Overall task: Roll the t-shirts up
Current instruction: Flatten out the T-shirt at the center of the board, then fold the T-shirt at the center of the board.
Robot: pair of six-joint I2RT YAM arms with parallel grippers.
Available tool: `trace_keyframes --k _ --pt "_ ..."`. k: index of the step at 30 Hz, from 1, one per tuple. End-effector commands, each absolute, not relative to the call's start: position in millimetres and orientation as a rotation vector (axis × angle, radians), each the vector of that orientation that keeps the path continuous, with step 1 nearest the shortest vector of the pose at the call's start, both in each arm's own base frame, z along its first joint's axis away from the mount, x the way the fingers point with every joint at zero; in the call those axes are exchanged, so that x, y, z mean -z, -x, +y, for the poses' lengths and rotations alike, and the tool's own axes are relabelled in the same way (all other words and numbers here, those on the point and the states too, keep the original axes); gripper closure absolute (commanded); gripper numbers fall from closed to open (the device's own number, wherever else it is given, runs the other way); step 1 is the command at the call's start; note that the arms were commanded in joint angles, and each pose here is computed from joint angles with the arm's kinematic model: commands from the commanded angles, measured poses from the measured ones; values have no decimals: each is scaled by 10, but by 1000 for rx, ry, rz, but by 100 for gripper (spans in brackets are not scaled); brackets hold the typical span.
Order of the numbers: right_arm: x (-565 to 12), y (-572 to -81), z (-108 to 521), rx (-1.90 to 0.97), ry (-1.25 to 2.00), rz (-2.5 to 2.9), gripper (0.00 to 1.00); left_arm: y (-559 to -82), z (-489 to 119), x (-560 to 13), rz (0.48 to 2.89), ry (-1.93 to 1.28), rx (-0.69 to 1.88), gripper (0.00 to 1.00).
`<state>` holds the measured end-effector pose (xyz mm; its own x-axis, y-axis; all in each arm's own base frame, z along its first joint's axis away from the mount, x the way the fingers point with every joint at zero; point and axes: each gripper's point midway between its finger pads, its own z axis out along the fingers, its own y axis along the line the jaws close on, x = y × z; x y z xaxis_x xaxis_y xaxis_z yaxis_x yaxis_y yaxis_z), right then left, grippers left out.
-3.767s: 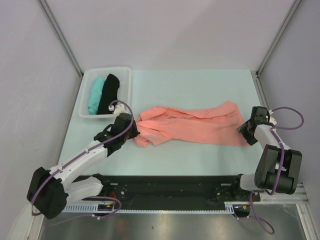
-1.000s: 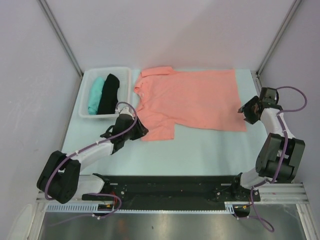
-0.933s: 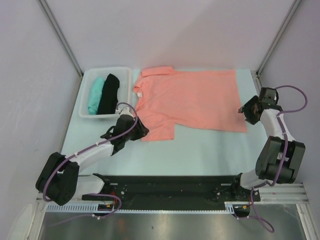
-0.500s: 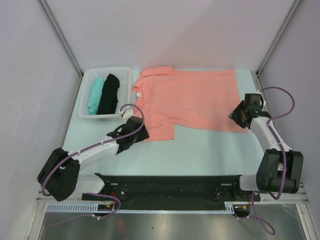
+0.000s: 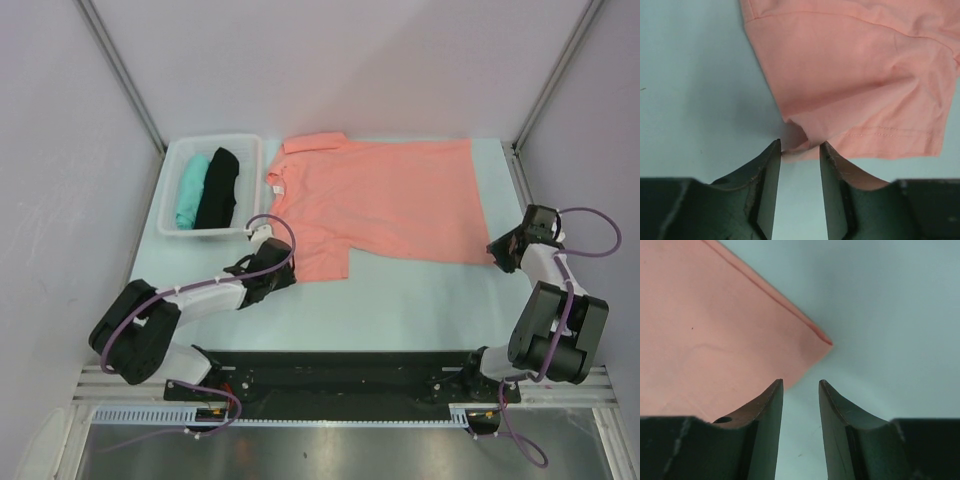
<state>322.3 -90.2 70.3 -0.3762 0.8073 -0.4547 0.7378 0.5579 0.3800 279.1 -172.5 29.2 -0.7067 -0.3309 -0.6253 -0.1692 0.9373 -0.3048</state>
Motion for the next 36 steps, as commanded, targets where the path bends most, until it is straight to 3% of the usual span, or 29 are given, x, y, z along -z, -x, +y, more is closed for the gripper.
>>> trace_keyframes --k 1,6,14,18,19,21,23,36 --pt "-673 -3273 -1026 -144 -1273 2141 60 -2870 -1870 -312 2331 340 374 62" --pt "-498 -3303 -975 -149 -1299 2174 61 -2853 -1917 -328 2331 326 413 82" --pt "-213 -3434 -976 -156 -1338 2182 62 -2756 -1963 -507 2301 308 493 99" --pt "-162 -3460 -985 -157 -1352 2178 78 -2696 -1993 -594 2297 273 534 100" --pt "-186 -3466 -1003 -152 -1348 2171 87 -2677 -2001 -611 2297 264 541 100" --pt "-264 -3457 -1087 -108 -1350 2139 96 -2614 -2032 -640 2306 236 560 100" --pt "-334 -3428 -1163 -77 -1354 2120 100 -2574 -2071 -724 2291 218 600 100" --pt "-740 -2839 -1554 178 -1429 2055 100 -1707 -2208 -699 2389 104 725 100"
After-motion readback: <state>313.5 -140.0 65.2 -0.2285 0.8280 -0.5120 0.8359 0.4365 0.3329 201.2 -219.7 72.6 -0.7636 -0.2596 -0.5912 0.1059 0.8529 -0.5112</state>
